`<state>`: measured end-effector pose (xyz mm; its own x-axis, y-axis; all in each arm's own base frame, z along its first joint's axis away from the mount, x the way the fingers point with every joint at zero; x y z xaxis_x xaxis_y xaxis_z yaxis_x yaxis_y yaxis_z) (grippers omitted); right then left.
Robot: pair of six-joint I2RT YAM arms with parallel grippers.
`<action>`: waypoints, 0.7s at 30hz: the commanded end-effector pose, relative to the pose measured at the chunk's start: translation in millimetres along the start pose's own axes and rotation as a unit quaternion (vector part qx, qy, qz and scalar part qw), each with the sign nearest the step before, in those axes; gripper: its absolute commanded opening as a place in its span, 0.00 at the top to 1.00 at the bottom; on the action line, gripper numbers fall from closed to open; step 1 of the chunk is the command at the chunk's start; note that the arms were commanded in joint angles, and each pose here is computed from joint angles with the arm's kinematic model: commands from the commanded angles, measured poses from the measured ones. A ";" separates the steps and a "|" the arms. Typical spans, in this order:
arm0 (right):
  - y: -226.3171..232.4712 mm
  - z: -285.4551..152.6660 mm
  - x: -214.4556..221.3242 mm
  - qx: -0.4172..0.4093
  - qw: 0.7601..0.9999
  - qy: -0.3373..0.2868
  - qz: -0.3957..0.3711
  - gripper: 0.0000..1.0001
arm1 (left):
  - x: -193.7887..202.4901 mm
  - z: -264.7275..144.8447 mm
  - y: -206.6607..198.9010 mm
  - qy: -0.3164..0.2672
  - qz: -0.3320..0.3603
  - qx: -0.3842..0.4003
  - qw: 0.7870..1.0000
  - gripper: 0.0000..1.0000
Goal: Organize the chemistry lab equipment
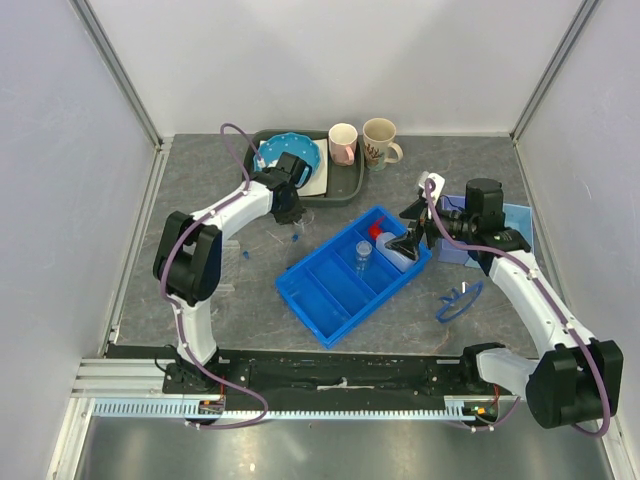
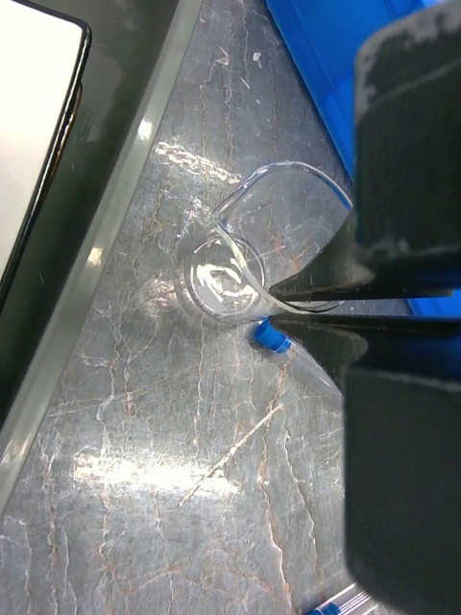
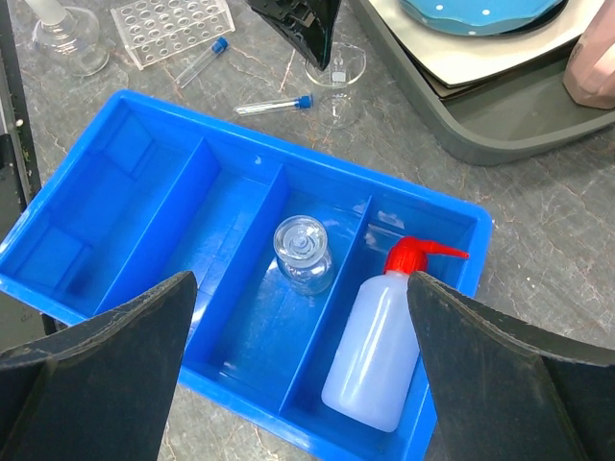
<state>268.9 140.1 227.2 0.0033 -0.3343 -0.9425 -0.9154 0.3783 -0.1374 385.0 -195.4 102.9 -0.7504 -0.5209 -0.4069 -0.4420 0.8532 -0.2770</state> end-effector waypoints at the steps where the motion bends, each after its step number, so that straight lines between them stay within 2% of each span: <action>1: -7.8 -0.7 -9.6 0.006 1.000 -0.009 -0.025 0.02 | -9.6 -7.0 -6.3 -0.011 0.016 0.018 1.000 0.98; 7: -8.6 -0.3 -7.1 0.008 1.000 -0.003 -0.028 0.02 | -12.4 -30.3 4.7 -0.036 0.039 0.036 0.998 0.98; 8: -8.5 -0.1 -6.2 0.008 1.000 -0.002 -0.027 0.02 | -17.6 -46.2 4.5 -0.050 0.046 0.052 0.996 0.98; 13: -10.7 0.5 -0.5 0.010 0.999 0.009 -0.035 0.02 | -5.3 -81.3 14.6 -0.048 0.084 0.118 0.988 0.98; 14: -10.5 0.5 0.8 0.009 0.999 0.012 -0.035 0.02 | -3.9 -100.1 12.6 -0.049 0.097 0.154 0.982 0.98; 16: -12.7 1.1 4.4 0.012 0.999 0.019 -0.037 0.02 | 7.6 -106.6 20.0 -0.044 0.118 0.184 0.975 0.98; 17: -12.5 1.7 6.2 0.010 0.999 0.022 -0.036 0.02 | 22.8 -111.4 23.6 -0.017 0.129 0.215 0.968 0.98; 19: -14.1 2.6 10.2 0.011 0.999 0.030 -0.036 0.02 | 25.7 -139.7 20.3 -0.032 0.146 0.280 0.948 0.98; 20: -14.3 2.8 12.2 0.010 0.999 0.032 -0.035 0.02 | 39.7 -143.1 24.6 -0.008 0.156 0.305 0.939 0.98; 21: -14.9 3.8 14.3 0.009 0.999 0.035 -0.033 0.02 | 41.0 -160.1 24.6 -0.018 0.159 0.333 0.929 0.98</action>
<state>275.8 134.1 209.1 -0.0094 -0.3988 -0.9170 -0.9105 0.3824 -0.1570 290.8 -173.5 184.6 -0.7783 -0.3531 -0.5192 -0.0689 0.8699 -0.4884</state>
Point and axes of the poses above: each gripper's point midway between its finger pads, its own z axis out along the fingers, its own y axis along the line the jaws close on, x = y × z, the point moved 4 cm from there along -z, back along the fingers, and after that the axes turned 12 degrees about -z, right-handed, at the moved point
